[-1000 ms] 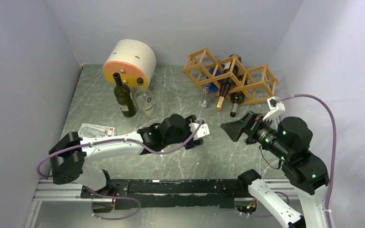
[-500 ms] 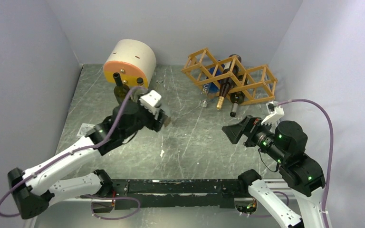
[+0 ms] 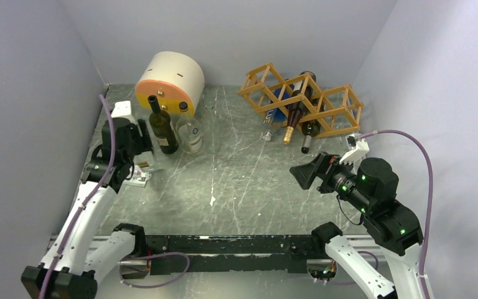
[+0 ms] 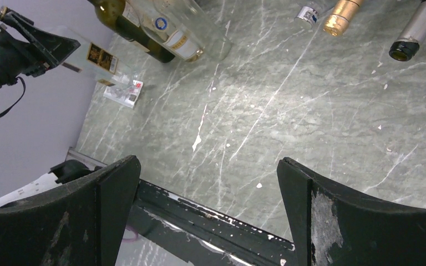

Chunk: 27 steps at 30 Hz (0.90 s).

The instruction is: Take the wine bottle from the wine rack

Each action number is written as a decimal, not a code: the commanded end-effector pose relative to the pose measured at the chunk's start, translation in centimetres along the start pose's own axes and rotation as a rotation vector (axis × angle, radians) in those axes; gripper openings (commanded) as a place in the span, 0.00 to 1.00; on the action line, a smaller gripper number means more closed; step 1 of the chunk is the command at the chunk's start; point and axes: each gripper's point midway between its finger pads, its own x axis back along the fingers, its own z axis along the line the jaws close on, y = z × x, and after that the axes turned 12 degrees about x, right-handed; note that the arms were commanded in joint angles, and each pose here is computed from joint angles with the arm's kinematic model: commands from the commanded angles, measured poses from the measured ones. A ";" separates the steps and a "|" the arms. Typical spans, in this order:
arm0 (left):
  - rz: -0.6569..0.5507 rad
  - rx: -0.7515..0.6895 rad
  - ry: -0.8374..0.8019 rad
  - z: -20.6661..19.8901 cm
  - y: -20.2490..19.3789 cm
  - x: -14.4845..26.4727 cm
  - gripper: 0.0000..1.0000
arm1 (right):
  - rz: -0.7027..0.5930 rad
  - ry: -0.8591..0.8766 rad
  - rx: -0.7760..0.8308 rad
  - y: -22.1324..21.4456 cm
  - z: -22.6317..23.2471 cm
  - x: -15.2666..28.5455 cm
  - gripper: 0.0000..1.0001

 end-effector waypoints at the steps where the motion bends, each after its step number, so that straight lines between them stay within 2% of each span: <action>1: -0.187 0.206 0.078 3.2 4.9 -1.2 0.07 | -0.013 0.005 0.015 0.6 0.2 0.6 1.00; 5: -0.273 0.311 0.147 5.2 7.1 -2.8 0.07 | -0.009 0.017 0.005 0.4 0.4 0.4 1.00; 10: -0.303 0.324 0.155 5.4 9.1 -5.6 0.07 | 0.014 0.041 -0.009 0.1 0.8 -0.3 1.00; 14: -0.335 0.252 0.112 4.7 10.1 -7.6 0.07 | 0.013 0.049 -0.015 0.2 1.0 -0.4 1.00; 17: -0.316 0.173 0.086 4.1 10.4 -9.0 0.07 | 0.012 0.052 -0.025 0.2 1.1 -0.5 1.00; 24: -0.263 0.088 0.034 3.6 7.9 -11.1 0.07 | 0.039 0.060 -0.042 -0.5 1.2 -1.2 1.00; 27: -0.236 0.100 0.003 3.0 7.3 -11.4 0.17 | 0.043 0.066 -0.047 -0.6 1.2 -1.4 1.00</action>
